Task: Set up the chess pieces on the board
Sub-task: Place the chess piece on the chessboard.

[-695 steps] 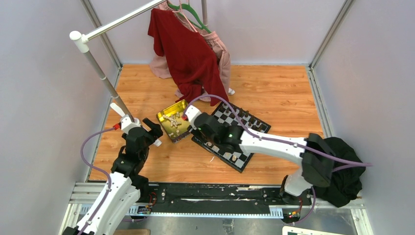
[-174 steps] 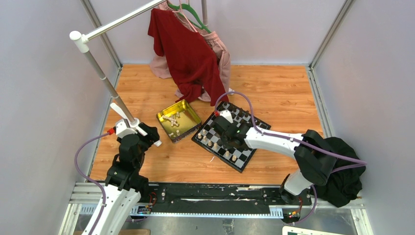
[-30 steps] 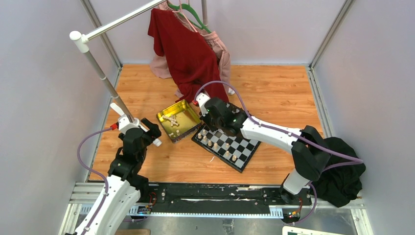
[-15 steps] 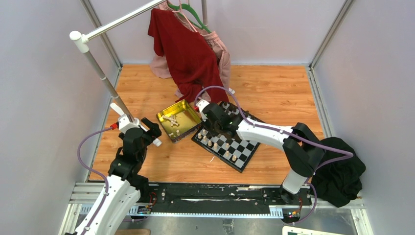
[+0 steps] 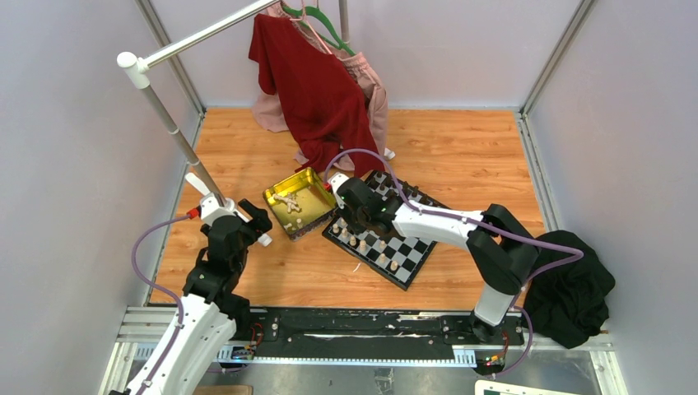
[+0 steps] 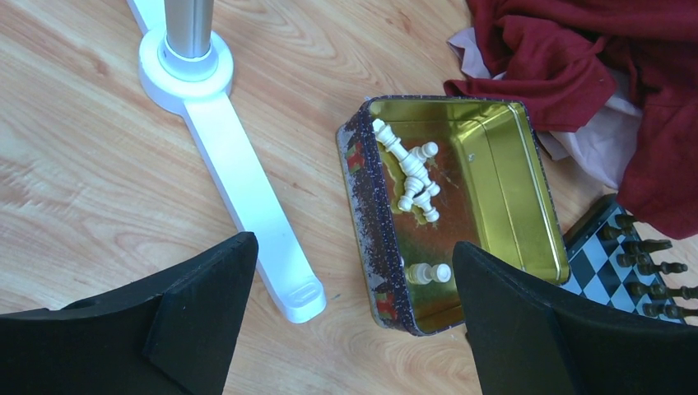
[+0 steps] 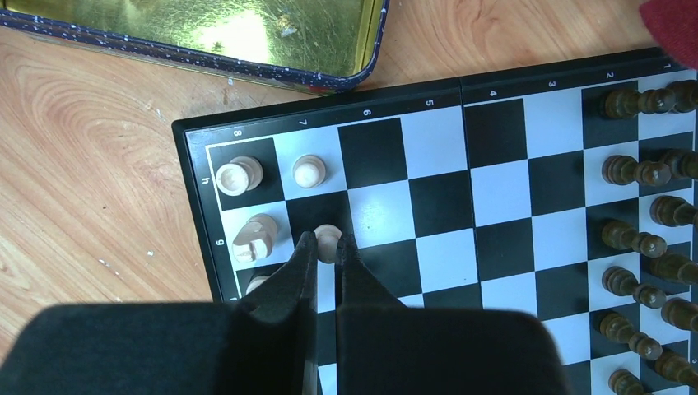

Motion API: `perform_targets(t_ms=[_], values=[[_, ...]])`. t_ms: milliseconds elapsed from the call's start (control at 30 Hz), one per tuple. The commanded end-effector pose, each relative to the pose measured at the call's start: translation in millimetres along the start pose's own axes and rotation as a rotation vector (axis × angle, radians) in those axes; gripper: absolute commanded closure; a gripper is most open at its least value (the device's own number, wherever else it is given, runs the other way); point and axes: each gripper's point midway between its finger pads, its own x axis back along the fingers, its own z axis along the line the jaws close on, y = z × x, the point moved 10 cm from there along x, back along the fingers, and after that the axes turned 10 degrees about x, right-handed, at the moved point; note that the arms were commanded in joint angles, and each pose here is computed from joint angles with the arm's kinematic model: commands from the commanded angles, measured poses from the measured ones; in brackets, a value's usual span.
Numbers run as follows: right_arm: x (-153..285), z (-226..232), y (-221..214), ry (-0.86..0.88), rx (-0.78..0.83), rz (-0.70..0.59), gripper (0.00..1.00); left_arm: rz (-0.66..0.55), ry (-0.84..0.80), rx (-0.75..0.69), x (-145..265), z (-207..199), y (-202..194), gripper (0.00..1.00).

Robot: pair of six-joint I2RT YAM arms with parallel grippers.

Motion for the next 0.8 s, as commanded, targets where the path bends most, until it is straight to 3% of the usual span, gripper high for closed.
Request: perform_targets(t_ms=[0, 567, 767], values=[[-6.8, 8.5, -4.6, 0.016, -0.005, 0.009, 1.0, -0.015, -0.025, 0.002, -1.3, -2.4, 0.9, 0.06], [-15.6, 12.3, -8.4, 0.034, -0.014, 0.012, 1.0, -0.012, -0.023, 0.003, -2.3, -1.0, -1.3, 0.06], [-17.9, 12.7, -9.8, 0.031, -0.015, 0.019, 0.95, -0.012, -0.024, 0.004, -2.0, -0.7, -1.4, 0.06]])
